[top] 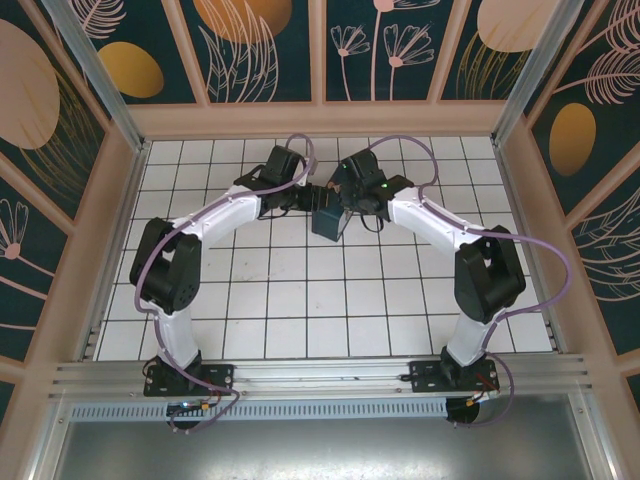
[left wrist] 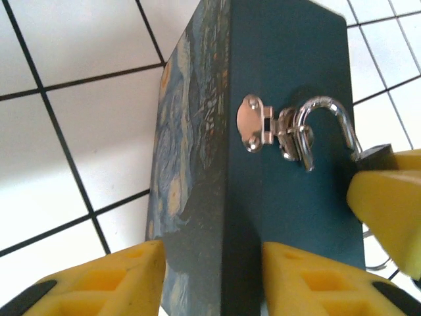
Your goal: Unlock a padlock with a key
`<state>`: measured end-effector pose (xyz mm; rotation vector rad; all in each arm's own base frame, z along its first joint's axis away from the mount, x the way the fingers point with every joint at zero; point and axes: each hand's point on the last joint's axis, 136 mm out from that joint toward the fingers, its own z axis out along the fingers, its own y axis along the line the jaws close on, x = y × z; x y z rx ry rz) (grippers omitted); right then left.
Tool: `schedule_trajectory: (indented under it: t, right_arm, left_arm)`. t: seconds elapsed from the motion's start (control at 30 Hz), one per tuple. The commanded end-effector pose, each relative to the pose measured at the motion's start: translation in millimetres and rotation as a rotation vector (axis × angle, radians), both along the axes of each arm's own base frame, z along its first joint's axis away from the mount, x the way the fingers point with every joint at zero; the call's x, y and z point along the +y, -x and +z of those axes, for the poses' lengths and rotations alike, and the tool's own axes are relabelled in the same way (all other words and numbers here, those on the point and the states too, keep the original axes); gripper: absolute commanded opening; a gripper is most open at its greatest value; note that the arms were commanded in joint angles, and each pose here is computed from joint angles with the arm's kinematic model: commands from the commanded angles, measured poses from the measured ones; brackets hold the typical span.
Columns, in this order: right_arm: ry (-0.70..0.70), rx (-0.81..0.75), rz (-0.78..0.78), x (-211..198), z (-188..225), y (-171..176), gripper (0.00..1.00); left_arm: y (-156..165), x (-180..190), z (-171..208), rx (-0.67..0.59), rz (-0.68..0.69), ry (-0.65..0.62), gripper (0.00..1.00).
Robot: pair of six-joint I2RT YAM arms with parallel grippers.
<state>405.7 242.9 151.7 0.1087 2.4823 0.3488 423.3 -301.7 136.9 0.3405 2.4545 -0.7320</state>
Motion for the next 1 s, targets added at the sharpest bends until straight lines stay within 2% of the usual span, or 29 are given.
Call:
schedule_trajectory:
  t: [0.0, 0.23, 0.57, 0.83, 0.87, 0.97]
  right_arm:
    - [-0.002, -0.023, -0.003, 0, 11, -7, 0.16]
    - [-0.061, -0.025, -0.029, 8, 9, -21, 0.16]
    - [0.115, -0.026, -0.065, -6, -1, -39, 0.16]
    - [0.035, -0.05, -0.06, -11, 11, -37, 0.17]
    - [0.037, -0.054, -0.093, -29, 13, -40, 0.17]
    - [0.0, -0.058, -0.119, -47, 19, -35, 0.17]
  left_arm:
    - [-1, -11, -19, 0.018, -0.058, 0.014, 0.39]
    - [18, -26, -17, 0.073, -0.141, 0.116, 0.35]
    - [19, -22, -30, 0.099, -0.124, 0.083, 0.29]
    - [19, -13, -31, 0.098, -0.088, 0.039, 0.32]
    - [19, -12, -31, 0.098, -0.088, 0.034, 0.32]
    - [17, -10, -32, 0.095, -0.081, 0.022, 0.32]
